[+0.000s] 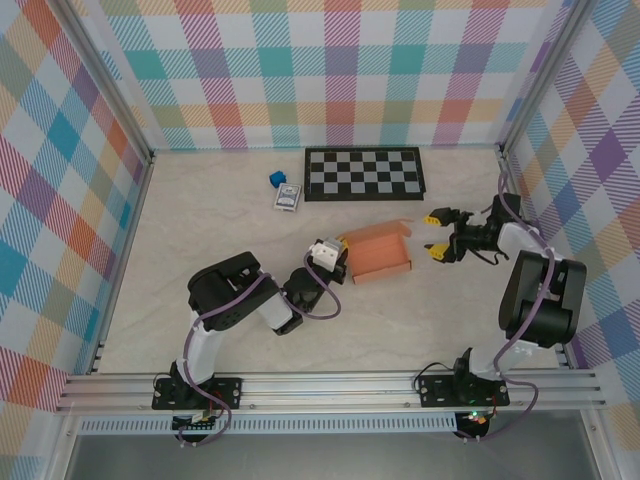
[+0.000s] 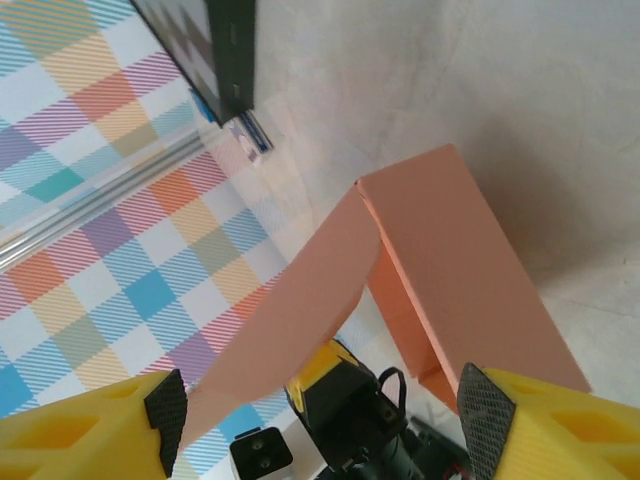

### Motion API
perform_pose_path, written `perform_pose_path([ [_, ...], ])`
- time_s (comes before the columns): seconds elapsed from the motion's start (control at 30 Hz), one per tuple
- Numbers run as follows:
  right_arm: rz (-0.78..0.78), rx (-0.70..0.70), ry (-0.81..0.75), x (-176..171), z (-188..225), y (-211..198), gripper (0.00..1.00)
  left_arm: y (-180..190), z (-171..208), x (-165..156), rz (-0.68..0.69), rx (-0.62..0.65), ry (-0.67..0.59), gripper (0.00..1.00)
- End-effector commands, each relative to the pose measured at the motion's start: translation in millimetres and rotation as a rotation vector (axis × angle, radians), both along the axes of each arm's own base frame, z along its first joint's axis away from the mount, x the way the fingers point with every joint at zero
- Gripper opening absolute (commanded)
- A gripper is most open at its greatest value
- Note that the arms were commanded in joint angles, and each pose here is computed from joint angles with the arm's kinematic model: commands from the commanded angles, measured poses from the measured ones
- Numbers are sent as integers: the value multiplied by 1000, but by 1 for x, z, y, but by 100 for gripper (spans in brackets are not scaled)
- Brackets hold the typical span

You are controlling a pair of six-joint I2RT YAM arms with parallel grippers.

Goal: Fold the paper box

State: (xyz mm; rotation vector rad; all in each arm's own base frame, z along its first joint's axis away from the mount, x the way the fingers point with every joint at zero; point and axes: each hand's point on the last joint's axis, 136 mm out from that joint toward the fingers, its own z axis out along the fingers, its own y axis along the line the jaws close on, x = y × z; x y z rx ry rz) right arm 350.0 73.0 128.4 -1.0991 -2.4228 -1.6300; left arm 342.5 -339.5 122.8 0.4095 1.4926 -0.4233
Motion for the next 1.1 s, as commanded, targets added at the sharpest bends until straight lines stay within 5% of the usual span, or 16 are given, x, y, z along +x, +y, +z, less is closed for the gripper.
perform_pose_path([
  [0.0, 58, -9, 16, 0, 6, 7, 74, 3, -48, -6, -24, 159, 104, 7],
  [0.53, 64, -87, -17, 66, -2, -13, 71, 14, -21, 3, 60, 150, 113, 8],
  [1.07, 107, 13, 16, 37, -2, 40, 70, 8, 16, 25, 69, 174, 53, 11],
])
